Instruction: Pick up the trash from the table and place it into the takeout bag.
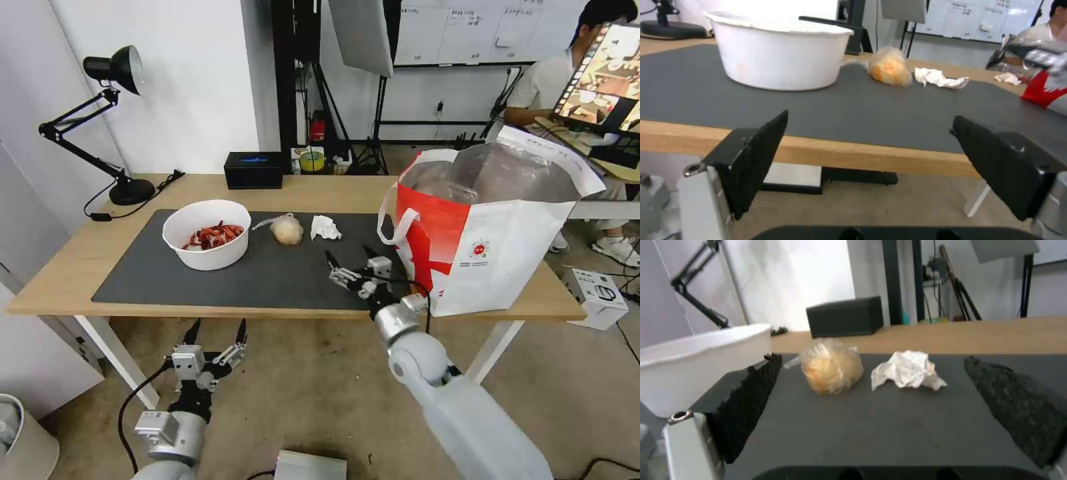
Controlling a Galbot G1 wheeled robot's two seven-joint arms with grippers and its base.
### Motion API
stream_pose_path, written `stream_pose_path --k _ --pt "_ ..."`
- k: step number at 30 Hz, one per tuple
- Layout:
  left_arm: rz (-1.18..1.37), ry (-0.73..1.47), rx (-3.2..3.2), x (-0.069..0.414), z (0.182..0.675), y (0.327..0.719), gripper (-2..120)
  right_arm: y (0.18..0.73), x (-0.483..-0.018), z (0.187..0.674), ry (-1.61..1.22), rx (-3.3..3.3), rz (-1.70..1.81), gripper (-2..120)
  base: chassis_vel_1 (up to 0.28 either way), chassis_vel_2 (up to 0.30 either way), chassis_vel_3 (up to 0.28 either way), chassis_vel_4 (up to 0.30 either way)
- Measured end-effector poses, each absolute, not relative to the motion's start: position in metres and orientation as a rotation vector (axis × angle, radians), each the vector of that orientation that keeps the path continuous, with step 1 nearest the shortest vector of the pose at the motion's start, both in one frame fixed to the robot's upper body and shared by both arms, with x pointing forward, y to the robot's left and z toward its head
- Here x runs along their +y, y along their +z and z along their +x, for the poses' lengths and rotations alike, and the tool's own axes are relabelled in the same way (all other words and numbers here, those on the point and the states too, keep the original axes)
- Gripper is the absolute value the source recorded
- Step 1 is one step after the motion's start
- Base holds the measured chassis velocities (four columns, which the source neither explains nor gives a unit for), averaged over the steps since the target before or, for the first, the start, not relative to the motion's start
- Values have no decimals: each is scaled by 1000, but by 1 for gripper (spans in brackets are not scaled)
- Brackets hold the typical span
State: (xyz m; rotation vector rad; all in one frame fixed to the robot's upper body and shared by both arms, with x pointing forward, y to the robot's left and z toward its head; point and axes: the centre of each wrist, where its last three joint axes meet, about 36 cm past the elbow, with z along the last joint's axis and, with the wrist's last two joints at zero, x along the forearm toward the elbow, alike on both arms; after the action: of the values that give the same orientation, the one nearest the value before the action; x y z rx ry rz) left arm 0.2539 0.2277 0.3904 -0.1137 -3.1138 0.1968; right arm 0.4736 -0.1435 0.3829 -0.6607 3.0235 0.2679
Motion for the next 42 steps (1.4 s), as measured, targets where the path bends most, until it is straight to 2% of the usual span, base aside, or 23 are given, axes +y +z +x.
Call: stream_pose_path --k 12,42 --pt "-121 211 -3133 218 258 389 100 401 -111 536 179 3024 -648 100 0 0 0 0" --pt "-66 274 -3173 223 272 391 100 434 -46 615 178 3376 -207 100 0 0 0 0"
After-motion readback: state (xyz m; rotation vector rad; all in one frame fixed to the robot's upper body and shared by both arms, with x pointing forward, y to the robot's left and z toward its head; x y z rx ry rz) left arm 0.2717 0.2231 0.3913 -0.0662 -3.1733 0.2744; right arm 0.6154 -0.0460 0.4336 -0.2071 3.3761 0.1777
